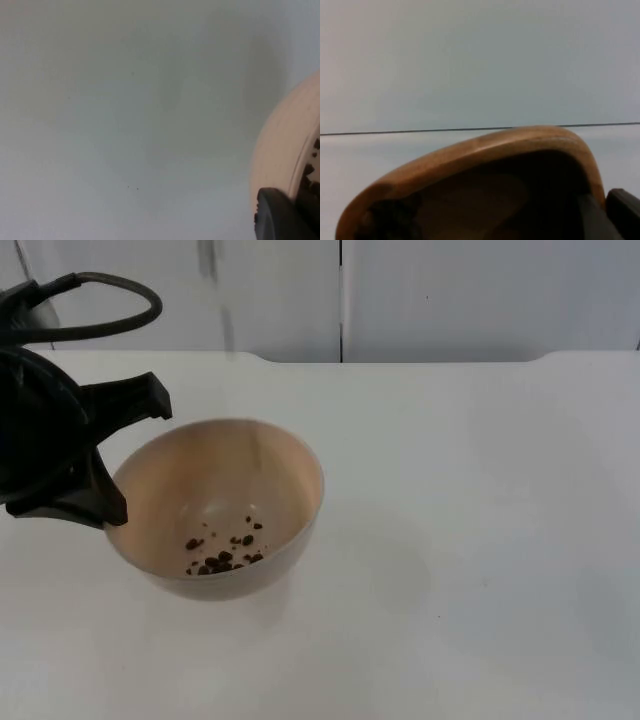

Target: Pick up the bowl with the left hand and pour the coffee beans from the cup into the bowl with the right hand.

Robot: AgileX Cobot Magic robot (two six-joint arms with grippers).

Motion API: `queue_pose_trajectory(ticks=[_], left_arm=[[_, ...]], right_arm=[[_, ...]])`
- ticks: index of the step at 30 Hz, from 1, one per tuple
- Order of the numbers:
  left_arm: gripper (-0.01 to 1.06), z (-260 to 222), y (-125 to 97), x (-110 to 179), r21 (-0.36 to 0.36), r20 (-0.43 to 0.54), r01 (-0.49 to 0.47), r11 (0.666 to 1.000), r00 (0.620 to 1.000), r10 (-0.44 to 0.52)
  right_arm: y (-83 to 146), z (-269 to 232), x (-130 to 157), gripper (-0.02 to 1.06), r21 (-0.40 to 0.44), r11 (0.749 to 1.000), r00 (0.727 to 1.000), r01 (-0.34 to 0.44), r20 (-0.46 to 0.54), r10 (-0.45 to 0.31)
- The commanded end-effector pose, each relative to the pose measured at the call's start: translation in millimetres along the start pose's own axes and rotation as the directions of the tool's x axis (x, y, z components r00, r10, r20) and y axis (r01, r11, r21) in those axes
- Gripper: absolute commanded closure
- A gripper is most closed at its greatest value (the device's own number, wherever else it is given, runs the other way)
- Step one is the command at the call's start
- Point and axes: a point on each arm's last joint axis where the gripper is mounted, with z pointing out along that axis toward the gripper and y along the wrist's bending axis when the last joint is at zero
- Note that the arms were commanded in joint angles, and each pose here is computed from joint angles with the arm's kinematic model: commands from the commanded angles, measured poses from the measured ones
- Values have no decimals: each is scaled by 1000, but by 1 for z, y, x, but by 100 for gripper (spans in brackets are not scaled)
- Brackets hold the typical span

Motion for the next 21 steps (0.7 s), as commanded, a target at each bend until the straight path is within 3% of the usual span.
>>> queue_pose_trajectory(ticks=[1, 21], left_arm=[[105, -2, -1, -1, 13, 17, 17, 1000, 1000, -17], [105, -2, -1, -1, 13, 17, 17, 1000, 1000, -17]], right_arm=[[-4, -5, 0, 104, 2, 1000, 1000, -9, 5, 9], [2, -5, 1, 104, -57, 998, 999, -36, -4, 36]])
